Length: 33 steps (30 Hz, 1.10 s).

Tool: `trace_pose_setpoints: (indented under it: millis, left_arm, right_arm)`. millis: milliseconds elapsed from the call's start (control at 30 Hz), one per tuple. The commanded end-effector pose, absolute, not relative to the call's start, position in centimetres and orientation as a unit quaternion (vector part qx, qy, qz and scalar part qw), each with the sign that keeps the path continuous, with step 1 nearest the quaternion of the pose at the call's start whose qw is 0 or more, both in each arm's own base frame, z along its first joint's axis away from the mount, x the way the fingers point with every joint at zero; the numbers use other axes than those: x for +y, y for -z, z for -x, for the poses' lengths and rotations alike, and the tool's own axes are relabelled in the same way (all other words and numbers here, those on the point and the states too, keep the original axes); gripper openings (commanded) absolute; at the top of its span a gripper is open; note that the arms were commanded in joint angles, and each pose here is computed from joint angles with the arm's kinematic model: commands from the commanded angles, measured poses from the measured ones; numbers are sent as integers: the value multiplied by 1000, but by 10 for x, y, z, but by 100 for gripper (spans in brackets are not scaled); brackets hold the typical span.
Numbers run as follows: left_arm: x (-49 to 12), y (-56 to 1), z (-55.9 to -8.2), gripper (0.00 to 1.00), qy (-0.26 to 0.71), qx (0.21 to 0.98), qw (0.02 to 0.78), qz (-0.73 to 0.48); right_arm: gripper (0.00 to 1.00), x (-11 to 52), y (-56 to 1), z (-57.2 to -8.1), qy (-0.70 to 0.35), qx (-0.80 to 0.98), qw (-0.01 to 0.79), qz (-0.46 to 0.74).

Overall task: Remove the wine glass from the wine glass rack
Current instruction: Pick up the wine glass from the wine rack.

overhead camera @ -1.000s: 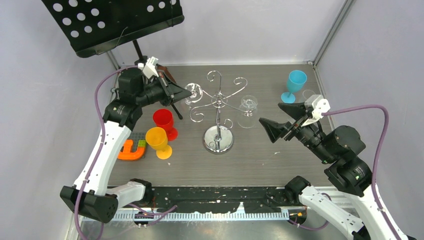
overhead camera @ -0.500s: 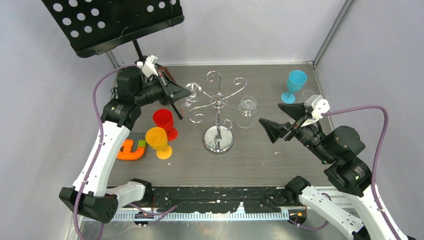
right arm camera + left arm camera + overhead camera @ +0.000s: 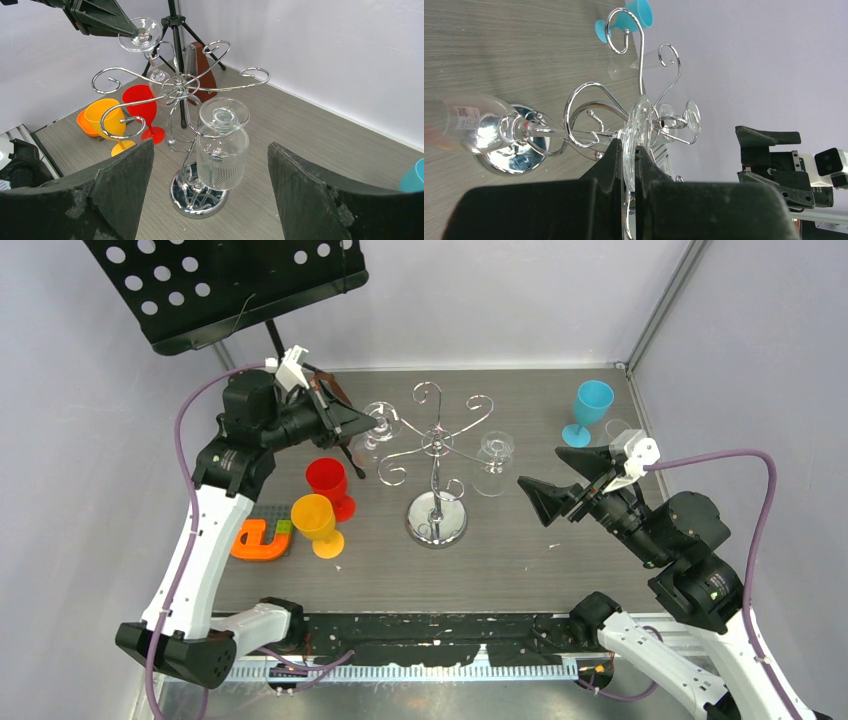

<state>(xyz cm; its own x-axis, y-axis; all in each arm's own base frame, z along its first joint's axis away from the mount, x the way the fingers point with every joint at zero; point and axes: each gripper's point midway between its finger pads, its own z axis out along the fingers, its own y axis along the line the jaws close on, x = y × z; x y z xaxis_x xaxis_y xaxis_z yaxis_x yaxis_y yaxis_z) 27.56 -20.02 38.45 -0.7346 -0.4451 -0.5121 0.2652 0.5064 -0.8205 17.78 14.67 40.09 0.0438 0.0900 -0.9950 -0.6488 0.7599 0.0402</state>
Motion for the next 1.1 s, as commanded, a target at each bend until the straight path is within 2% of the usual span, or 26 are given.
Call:
trace_pose_setpoints:
  millis: [0,667,1067]
  left_arm:
    - [-194,-424,-275,0,501,759,415,27]
    - [-213,-437,-298,0,528,751,396,-17]
    - [-233,-430,-267,0,543,749,368,-93]
  right_arm:
    - [89,144,-418,-176,-273,617,708,209]
    - [89,141,-416,-176,-261,617,711,213]
    - [89,141,-413,-174,-269,619,707,211]
